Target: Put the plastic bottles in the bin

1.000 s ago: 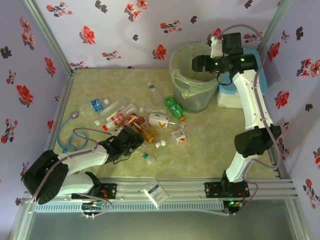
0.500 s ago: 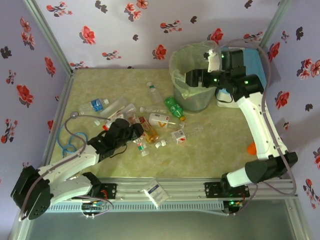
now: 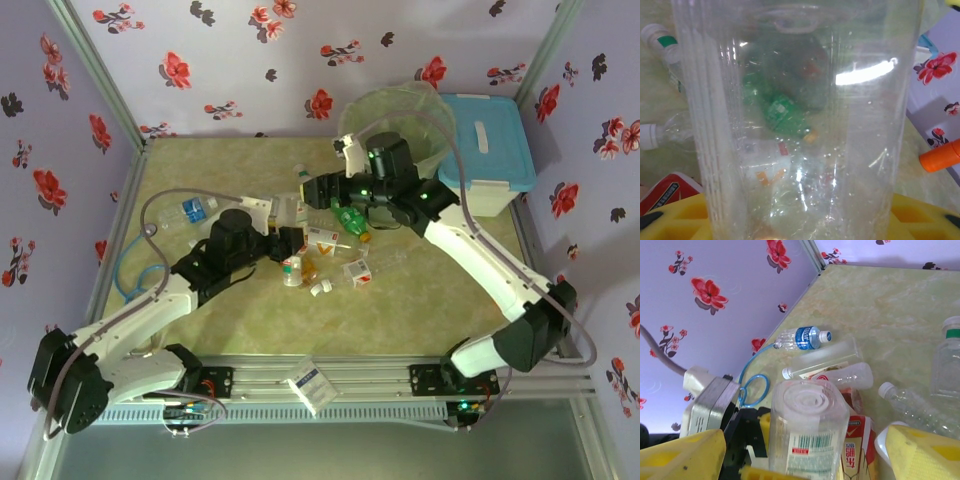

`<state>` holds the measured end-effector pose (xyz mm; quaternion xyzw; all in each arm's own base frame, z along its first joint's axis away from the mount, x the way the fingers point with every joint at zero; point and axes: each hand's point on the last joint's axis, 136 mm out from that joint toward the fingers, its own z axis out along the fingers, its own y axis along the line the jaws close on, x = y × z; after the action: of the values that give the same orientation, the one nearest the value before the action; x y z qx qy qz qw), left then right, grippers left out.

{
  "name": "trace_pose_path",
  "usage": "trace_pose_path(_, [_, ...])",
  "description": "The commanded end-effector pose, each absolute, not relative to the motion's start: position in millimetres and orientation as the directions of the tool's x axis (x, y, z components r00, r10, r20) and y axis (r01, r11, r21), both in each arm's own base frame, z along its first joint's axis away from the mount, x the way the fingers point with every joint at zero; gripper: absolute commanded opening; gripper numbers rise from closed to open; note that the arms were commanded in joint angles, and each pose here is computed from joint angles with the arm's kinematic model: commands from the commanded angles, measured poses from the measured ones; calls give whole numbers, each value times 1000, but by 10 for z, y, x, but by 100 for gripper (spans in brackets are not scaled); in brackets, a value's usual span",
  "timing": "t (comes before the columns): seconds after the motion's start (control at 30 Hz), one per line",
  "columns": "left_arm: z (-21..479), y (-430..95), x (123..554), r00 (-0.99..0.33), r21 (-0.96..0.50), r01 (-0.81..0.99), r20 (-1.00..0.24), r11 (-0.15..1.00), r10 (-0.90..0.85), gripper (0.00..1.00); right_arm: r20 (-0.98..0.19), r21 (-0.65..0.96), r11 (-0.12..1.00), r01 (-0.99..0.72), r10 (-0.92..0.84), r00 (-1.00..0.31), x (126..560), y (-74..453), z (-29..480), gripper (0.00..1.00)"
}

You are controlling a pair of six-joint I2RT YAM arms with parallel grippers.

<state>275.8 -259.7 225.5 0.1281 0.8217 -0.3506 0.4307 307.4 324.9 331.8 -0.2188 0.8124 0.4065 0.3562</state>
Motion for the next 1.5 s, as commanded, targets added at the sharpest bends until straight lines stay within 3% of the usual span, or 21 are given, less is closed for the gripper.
trace_pose_path(0.0, [2552, -2738, 2797, -529, -461, 603, -842, 651, -105, 53, -747, 534, 558, -636, -42, -664, 3142, 3406, 3268, 85])
trace_pose_path(0.13, [2640, -2720, 2838, -514, -489, 603, -843, 631, -162, 49, -714, 556, 551, -622, -66, -697, 3138, 3481, 3106, 87])
trace_pose_path(0.6, [2679, -2782, 2874, -513, -512, 615, -837, 600, -188, 48, -618, 665, 496, -558, -54, -784, 3160, 3687, 2756, 86])
trace_pose_path(0.97, [2618, -2790, 2947, -518, -526, 602, -830, 601, -206, 52, -597, 666, 526, -528, -47, -801, 3231, 3692, 2649, 61])
trace_pose_path(1.17, [2668, -2770, 3014, -504, -526, 590, -832, 612, -230, 63, -612, 659, 538, -526, -22, -790, 3269, 3661, 2724, 51])
trace_pose_path(1.4, [2641, -2703, 2993, -494, -529, 578, -833, 622, -250, 99, -646, 627, 575, -525, 8, -763, 3360, 3549, 2813, 47])
trace_pose_path(1.47, [2612, -2649, 2983, -495, -527, 560, -831, 639, -252, 100, -652, 618, 594, -516, 21, -758, 3418, 3509, 2826, 47])
